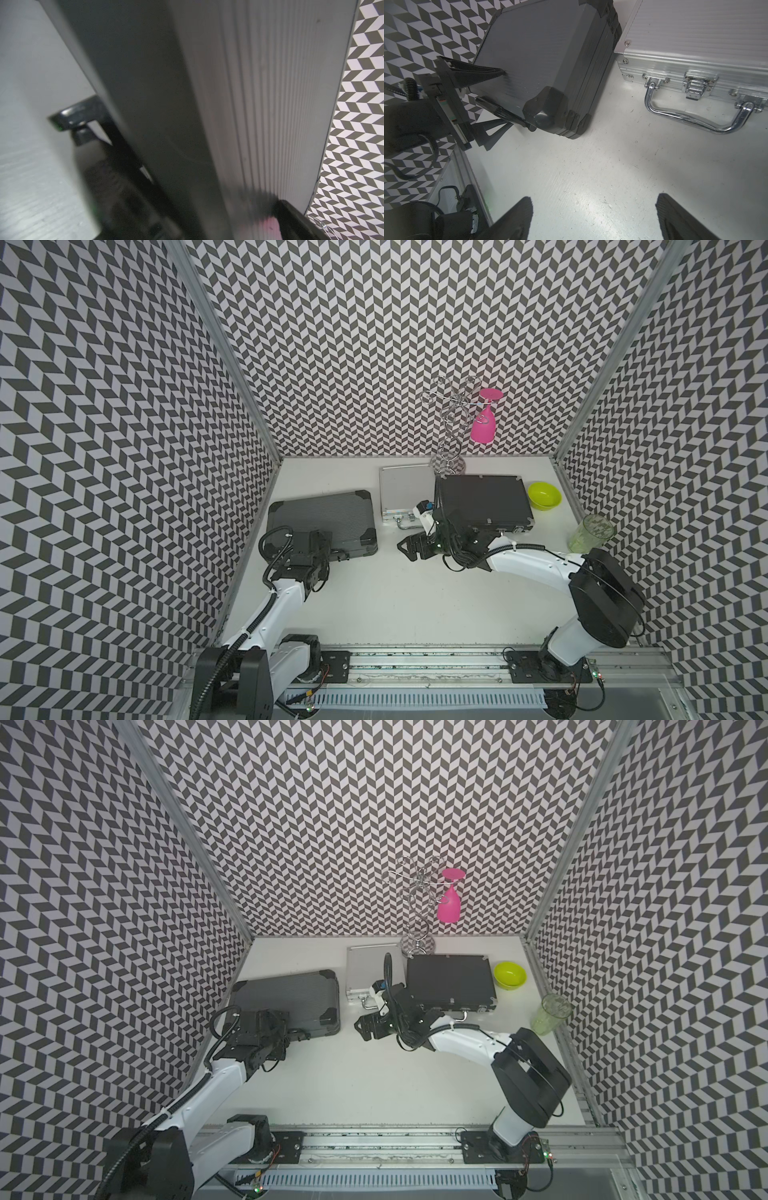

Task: Close the poker set cases
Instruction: Move the poker set case to the corner of the board.

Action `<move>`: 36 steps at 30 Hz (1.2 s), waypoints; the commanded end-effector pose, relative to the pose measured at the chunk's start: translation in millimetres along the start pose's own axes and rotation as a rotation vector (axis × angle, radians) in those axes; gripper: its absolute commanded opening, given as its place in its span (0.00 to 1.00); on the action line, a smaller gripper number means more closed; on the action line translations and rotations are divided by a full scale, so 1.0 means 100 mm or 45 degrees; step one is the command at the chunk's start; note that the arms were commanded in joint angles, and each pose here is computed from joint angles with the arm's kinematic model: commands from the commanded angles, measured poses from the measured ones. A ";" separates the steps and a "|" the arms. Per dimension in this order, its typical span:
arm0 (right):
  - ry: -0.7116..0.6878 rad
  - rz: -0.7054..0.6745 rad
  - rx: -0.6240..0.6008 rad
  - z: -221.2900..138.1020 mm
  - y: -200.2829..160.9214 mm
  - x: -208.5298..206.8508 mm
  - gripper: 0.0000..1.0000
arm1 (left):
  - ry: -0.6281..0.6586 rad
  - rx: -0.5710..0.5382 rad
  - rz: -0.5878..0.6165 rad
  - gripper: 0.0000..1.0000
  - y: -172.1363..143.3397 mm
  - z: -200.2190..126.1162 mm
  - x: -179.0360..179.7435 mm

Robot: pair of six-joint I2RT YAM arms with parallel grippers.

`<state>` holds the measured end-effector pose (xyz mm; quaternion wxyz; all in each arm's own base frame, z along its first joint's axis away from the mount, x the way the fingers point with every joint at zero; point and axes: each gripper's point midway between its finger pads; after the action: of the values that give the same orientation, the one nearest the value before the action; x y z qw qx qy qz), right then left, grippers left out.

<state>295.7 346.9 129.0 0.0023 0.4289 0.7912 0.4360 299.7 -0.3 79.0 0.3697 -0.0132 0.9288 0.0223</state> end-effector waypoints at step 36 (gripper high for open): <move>0.004 -0.010 -0.018 0.06 0.09 0.00 0.93 | 0.343 -0.063 0.277 0.76 0.13 0.35 -0.13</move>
<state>298.3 351.0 129.4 -0.0022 0.4292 0.7919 0.4345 340.2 15.2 95.9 0.2879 0.0392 0.9535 0.0800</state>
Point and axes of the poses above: each gripper's point midway between its finger pads, its own z axis out along the fingers, its own x axis along the line the jaws close on, y = z × x, and after that the axes turned 7 degrees about -z, right-handed
